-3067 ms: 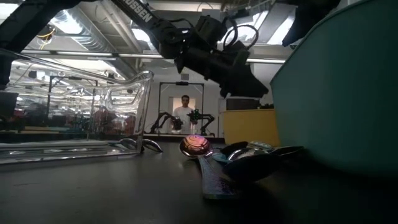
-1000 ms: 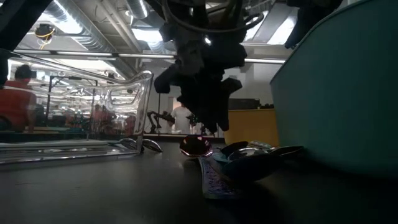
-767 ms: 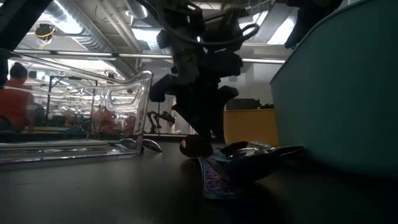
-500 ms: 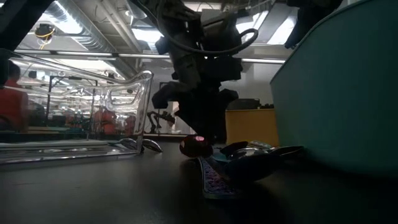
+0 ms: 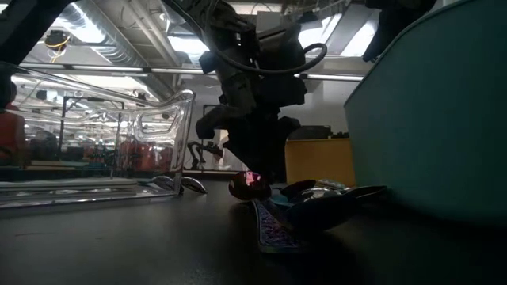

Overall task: Sort silverware by color (type)
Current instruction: Put the blue spoon into the blue bin

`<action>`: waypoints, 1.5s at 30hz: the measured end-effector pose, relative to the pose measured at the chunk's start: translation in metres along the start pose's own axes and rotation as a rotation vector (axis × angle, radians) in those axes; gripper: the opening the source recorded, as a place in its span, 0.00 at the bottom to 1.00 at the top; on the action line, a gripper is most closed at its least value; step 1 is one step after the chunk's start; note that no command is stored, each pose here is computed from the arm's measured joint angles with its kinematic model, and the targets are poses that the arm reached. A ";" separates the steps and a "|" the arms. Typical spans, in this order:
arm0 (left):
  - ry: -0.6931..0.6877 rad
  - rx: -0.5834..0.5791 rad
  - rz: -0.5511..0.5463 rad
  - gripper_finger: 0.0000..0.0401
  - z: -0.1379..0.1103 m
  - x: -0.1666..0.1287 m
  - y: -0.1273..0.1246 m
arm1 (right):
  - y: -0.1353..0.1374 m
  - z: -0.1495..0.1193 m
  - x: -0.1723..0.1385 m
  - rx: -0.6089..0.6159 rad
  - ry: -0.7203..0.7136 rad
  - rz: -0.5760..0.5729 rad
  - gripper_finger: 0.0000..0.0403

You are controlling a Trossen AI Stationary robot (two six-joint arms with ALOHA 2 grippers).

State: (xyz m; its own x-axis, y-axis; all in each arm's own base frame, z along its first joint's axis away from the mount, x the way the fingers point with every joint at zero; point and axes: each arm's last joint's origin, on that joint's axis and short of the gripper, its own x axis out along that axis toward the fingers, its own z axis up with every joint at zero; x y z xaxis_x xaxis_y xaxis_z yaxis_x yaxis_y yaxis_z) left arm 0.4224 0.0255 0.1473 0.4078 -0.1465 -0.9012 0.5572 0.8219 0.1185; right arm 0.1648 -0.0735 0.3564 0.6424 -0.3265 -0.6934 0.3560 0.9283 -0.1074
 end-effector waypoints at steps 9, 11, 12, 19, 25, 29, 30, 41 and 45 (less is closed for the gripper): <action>-0.002 -0.001 -0.016 0.38 -0.001 0.007 0.000 | 0.000 0.000 0.000 0.000 0.000 0.000 0.20; 0.010 -0.008 -0.033 0.38 -0.004 0.013 -0.001 | 0.000 0.000 0.000 0.000 0.001 0.000 0.20; 0.012 -0.007 -0.034 0.38 -0.004 0.015 -0.001 | 0.000 0.000 0.000 0.000 0.001 0.000 0.20; 0.022 -0.010 -0.046 0.36 -0.006 0.019 -0.001 | 0.000 0.000 0.000 0.000 0.003 0.001 0.20; 0.023 -0.009 -0.047 0.24 -0.006 0.020 -0.002 | 0.000 0.000 0.000 0.000 0.003 0.001 0.20; 0.020 -0.005 -0.040 0.14 -0.006 0.020 -0.002 | 0.000 0.000 0.000 0.000 0.003 0.001 0.20; 0.020 -0.005 -0.038 0.12 -0.005 0.020 -0.002 | 0.000 0.000 0.000 0.000 0.003 0.001 0.20; 0.020 -0.002 -0.032 0.02 -0.005 0.020 -0.001 | 0.000 0.000 0.000 0.000 0.004 0.001 0.20; 0.021 0.000 -0.032 0.02 -0.005 0.020 -0.002 | 0.000 0.000 0.000 0.000 0.004 0.001 0.20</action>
State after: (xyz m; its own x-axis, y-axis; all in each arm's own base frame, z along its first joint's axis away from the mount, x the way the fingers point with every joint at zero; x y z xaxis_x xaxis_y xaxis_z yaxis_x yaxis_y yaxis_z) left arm 0.4258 0.0236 0.1268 0.3744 -0.1614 -0.9131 0.5695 0.8171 0.0891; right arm 0.1647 -0.0734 0.3561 0.6400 -0.3253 -0.6961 0.3554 0.9286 -0.1072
